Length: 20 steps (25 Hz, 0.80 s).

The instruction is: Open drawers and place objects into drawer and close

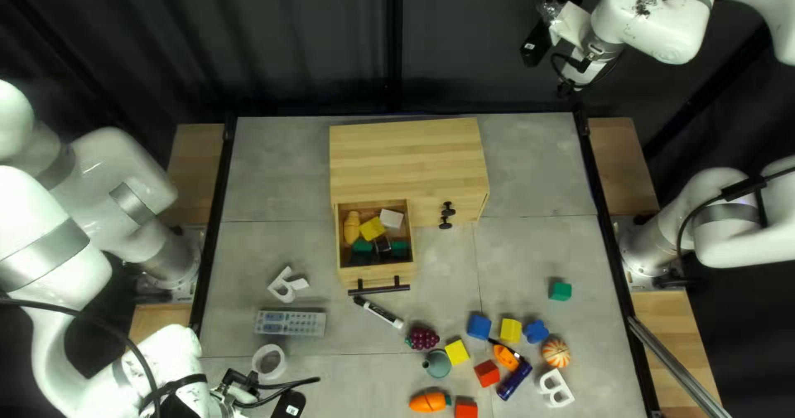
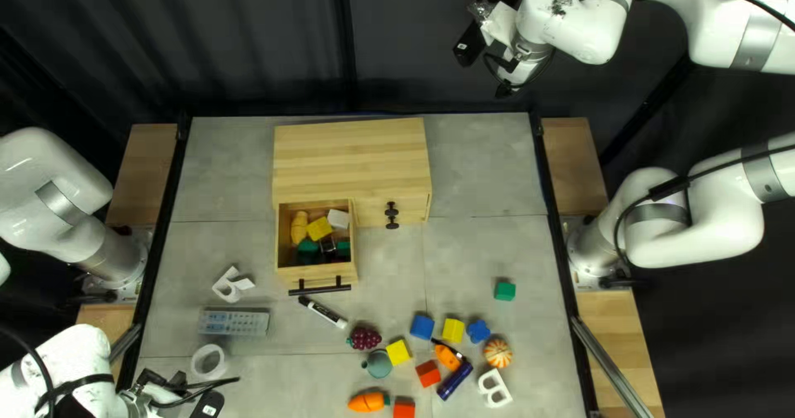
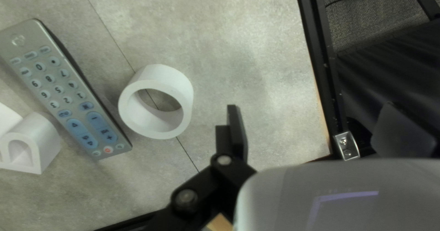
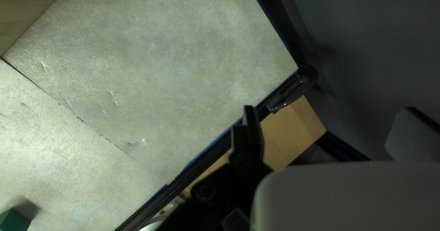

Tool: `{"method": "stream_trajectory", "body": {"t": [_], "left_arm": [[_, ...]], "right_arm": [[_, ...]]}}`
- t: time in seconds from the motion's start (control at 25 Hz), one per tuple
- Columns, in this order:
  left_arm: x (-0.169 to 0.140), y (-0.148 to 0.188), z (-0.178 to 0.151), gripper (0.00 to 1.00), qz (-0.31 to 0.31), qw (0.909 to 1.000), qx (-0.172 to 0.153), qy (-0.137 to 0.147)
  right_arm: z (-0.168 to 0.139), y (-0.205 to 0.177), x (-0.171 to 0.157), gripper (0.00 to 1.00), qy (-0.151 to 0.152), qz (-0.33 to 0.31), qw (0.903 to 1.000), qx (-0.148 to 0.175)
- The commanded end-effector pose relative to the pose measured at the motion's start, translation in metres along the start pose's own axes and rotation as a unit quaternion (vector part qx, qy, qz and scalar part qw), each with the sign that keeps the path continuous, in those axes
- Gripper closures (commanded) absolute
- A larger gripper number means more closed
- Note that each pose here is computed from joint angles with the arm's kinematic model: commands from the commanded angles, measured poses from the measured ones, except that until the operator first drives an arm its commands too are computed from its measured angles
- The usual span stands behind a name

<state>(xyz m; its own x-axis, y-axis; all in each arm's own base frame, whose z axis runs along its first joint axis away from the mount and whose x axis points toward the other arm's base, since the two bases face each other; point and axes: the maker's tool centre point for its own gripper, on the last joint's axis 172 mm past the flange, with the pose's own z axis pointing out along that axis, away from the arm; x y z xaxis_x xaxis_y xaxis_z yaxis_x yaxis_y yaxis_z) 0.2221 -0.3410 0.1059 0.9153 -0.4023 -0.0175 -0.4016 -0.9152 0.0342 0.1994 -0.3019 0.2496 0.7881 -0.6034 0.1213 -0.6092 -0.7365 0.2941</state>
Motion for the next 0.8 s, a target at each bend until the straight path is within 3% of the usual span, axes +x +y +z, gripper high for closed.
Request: {"method": "stream_trajectory", "body": {"t": [0.04,0.2,0.4,0.48,0.64,0.72,0.8], "left_arm": [[0.0,0.0,0.0,0.0,0.0,1.0,0.0,0.0],[0.0,0.0,0.0,0.0,0.0,1.0,0.0,0.0],[0.0,0.0,0.0,0.0,0.0,1.0,0.0,0.0],[0.0,0.0,0.0,0.0,0.0,1.0,0.0,0.0],[0.0,0.0,0.0,0.0,0.0,1.0,0.0,0.0],[0.0,0.0,0.0,0.0,0.0,1.0,0.0,0.0],[0.0,0.0,0.0,0.0,0.0,1.0,0.0,0.0]], "right_arm": [[0.0,0.0,0.0,0.0,0.0,0.0,1.0,0.0],[-0.009,-0.001,-0.001,0.0,0.009,-0.02,0.9996,-0.016],[-0.067,-0.04,0.011,0.0,0.038,-0.065,0.9964,-0.039],[-0.104,-0.077,0.026,0.0,0.051,-0.081,0.9946,-0.039],[-0.148,-0.16,0.041,0.0,0.078,-0.117,0.9899,-0.019],[-0.163,-0.208,0.037,0.0,0.086,-0.134,0.9872,-0.003],[-0.165,-0.217,0.034,0.0,0.087,-0.139,0.9864,-0.001]]}}
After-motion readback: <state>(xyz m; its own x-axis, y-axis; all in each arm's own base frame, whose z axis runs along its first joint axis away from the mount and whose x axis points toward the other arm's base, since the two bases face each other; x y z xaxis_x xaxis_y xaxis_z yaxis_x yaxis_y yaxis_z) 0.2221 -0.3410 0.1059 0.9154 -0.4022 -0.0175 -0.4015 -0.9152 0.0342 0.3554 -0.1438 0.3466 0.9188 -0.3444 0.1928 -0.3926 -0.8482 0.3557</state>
